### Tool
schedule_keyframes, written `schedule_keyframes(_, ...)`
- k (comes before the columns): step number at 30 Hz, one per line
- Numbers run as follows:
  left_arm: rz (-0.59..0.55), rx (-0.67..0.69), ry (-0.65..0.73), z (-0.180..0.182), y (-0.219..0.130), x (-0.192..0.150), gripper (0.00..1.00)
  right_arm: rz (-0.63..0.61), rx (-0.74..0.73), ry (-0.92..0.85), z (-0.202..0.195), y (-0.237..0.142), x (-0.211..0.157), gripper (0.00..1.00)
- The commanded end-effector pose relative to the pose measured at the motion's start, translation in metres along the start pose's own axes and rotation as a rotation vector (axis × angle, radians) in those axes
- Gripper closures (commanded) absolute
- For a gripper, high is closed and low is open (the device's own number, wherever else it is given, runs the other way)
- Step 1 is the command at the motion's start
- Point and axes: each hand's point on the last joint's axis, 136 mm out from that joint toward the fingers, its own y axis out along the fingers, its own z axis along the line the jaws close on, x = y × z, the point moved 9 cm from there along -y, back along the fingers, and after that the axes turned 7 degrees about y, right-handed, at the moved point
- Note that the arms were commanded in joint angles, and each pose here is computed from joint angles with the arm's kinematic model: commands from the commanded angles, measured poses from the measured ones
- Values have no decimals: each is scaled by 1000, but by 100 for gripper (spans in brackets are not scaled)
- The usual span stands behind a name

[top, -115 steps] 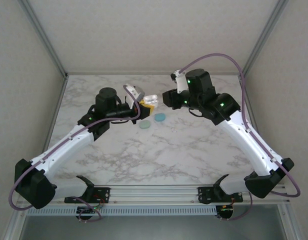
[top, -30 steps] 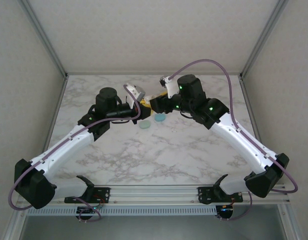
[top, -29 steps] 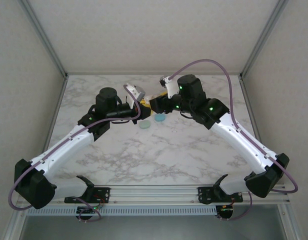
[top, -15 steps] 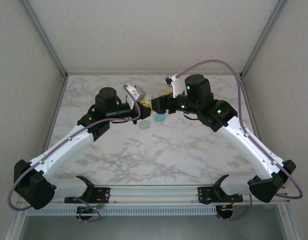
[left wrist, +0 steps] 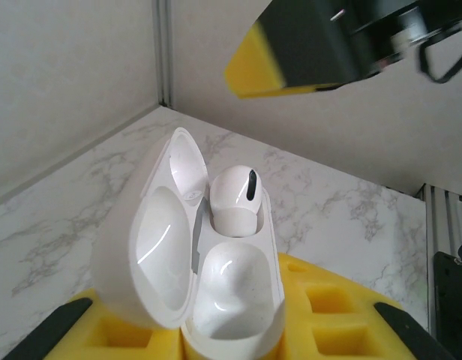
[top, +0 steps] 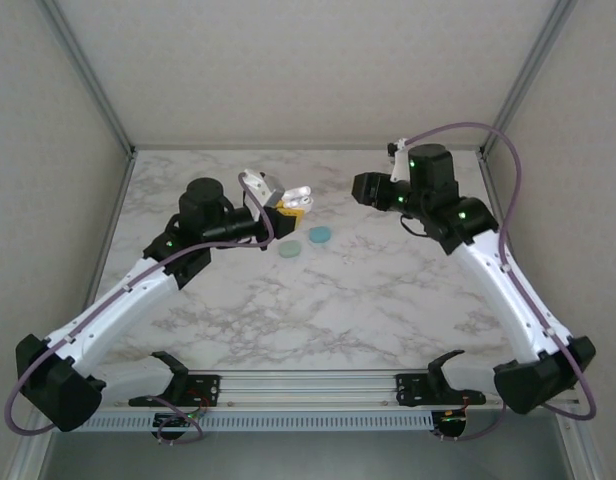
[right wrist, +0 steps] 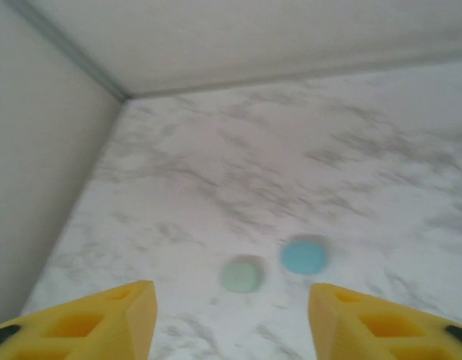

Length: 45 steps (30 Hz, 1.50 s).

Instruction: Insert the wireless bluetooth earbuds into the charging case

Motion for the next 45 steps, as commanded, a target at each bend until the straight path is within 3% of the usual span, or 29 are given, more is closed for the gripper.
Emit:
schedule_keyframes(1,-16,20,6,-5,-9,3,90,286,-176,3,-41,52,-37,46)
schedule_keyframes(6,-32,36,8,-7,-16,6,90,637,-269,-77,-67,114,-74,45)
schedule_keyframes(12,-44,50,11,-9,-22,9,89,773,-329,-167,-78,152,-93,43)
schedule_keyframes(20,-38,49,15,-10,-23,7,89,853,-348,-250,-77,173,-103,41)
schedule_keyframes(45,-26,50,21,-8,-21,9,90,940,-358,-339,-79,191,-113,41)
